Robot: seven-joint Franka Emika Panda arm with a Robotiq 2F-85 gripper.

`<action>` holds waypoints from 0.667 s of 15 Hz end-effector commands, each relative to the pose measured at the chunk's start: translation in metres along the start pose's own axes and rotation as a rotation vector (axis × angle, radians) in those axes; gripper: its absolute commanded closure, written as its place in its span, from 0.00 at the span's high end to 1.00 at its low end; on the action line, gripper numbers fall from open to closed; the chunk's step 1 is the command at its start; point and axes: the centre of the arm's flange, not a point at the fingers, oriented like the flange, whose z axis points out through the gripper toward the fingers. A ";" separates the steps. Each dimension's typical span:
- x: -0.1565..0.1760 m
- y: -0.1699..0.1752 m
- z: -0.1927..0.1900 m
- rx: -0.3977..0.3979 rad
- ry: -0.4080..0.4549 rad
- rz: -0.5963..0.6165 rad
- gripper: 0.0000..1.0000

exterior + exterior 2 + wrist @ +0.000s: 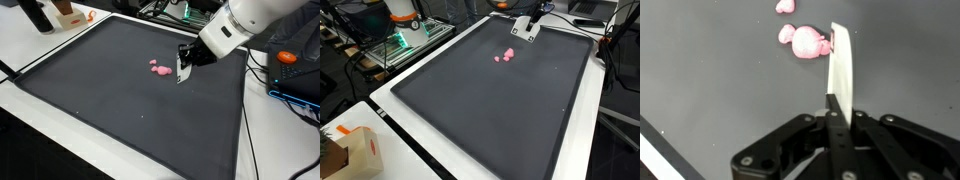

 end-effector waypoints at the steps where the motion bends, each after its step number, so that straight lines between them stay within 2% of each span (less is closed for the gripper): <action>1: 0.012 0.002 0.005 0.029 -0.043 -0.020 0.01; 10: 0.017 0.018 0.013 0.087 -0.050 0.010 0.01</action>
